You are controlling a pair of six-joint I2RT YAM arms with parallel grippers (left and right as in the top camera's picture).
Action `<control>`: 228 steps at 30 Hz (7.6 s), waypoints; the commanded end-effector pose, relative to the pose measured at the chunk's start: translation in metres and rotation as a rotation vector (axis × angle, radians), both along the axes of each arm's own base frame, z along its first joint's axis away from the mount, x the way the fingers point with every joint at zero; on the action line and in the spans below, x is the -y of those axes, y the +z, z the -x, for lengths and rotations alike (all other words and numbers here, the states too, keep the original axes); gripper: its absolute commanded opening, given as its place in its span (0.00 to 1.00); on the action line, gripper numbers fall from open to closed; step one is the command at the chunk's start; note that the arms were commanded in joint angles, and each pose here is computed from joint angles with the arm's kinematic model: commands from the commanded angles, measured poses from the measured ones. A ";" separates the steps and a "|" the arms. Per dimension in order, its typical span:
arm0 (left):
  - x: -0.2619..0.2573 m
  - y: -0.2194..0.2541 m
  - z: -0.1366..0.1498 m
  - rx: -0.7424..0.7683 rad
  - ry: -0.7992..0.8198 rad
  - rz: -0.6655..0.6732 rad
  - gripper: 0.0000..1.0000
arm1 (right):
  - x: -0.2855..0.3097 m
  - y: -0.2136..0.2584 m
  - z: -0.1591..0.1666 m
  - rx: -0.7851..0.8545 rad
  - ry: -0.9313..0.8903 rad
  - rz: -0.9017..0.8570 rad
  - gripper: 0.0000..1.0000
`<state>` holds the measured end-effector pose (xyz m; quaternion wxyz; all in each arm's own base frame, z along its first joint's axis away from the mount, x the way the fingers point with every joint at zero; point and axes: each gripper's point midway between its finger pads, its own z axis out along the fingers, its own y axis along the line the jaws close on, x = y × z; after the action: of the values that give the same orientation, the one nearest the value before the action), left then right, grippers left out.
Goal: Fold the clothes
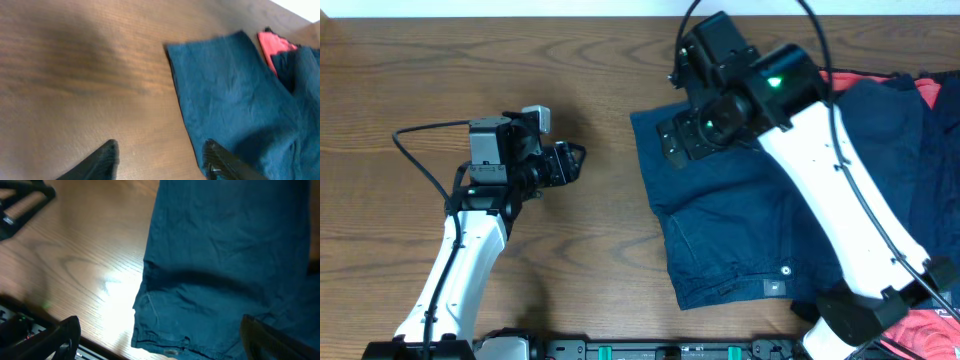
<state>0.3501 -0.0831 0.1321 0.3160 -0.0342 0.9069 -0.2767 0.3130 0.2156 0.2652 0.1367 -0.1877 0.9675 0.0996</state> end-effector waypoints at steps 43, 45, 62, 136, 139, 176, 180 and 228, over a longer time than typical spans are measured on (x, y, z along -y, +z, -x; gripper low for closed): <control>0.082 -0.041 -0.114 -0.105 -0.248 -0.588 0.56 | 0.050 0.073 0.058 0.132 -0.002 -0.050 0.99; 0.088 -0.046 -0.115 -0.117 -0.264 -0.589 0.55 | 0.052 0.072 0.060 0.122 -0.003 -0.045 0.99; 0.112 -0.110 -0.113 -0.271 -0.334 -0.546 0.67 | 0.051 0.073 0.071 0.098 -0.005 -0.057 0.99; -0.134 -0.012 -0.117 -0.414 0.328 -0.342 0.64 | -0.109 -0.108 0.094 -0.295 0.363 0.109 0.99; -0.151 -0.013 -0.112 -0.435 0.362 -0.334 0.64 | -0.121 -0.112 0.105 -0.340 0.438 0.031 0.99; -0.196 -0.017 -0.089 -0.510 0.454 -0.309 0.65 | -0.150 -0.217 0.174 -0.449 0.668 0.124 0.99; -0.196 -0.017 -0.088 -0.513 0.453 -0.309 0.65 | -0.170 -0.211 0.162 -0.394 0.702 0.034 0.99; -0.187 -0.016 -0.090 -0.510 0.428 -0.261 0.64 | 0.036 -0.205 0.030 -0.424 -0.151 -0.023 0.01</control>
<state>0.4410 0.1051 0.1184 0.1361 -0.2523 0.9559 -0.0636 0.2689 0.1947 0.0364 -0.1009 -0.1332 0.9784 0.1213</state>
